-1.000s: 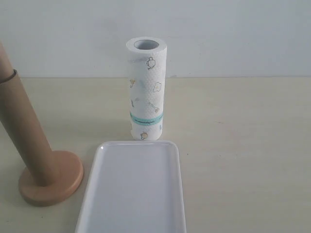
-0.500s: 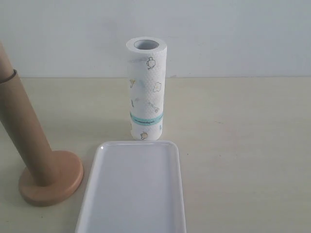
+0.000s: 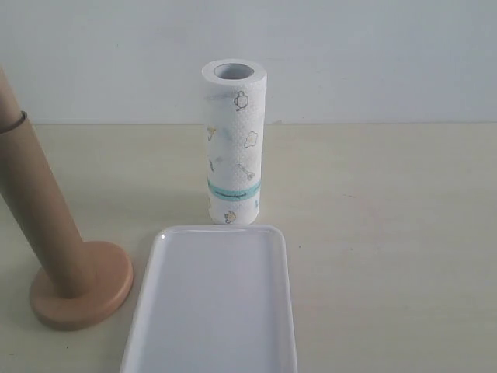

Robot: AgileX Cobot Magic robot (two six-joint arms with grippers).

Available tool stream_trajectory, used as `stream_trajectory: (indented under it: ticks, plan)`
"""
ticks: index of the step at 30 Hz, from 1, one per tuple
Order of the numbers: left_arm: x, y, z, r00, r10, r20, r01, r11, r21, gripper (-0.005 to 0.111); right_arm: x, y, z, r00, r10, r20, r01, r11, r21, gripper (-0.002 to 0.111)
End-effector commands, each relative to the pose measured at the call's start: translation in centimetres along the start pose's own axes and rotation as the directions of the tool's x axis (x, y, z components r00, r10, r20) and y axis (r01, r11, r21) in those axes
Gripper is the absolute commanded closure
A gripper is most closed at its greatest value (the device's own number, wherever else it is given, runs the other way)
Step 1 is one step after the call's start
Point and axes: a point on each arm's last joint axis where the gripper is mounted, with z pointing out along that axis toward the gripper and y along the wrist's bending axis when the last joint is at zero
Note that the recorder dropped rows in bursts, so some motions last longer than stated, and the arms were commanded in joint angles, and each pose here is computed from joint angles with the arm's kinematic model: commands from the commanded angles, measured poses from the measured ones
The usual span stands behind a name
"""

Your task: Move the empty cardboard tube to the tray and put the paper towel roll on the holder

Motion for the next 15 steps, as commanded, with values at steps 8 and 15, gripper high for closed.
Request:
stream_trajectory:
  ticks: [8, 15]
  plan:
    - [3.8, -0.1, 2.5, 0.904, -0.167, -0.393, 0.161, 0.986, -0.050, 0.101, -0.1, 0.0, 0.0, 1.000, -0.004, 0.009, 0.004, 1.000, 0.003, 0.109]
    - [6.1, -0.3, 3.6, 0.830, -0.162, -0.533, 0.153, 0.986, -0.062, 0.101, -0.1, 0.0, 0.0, 1.000, -0.004, 0.009, 0.004, 1.000, 0.003, 0.109]
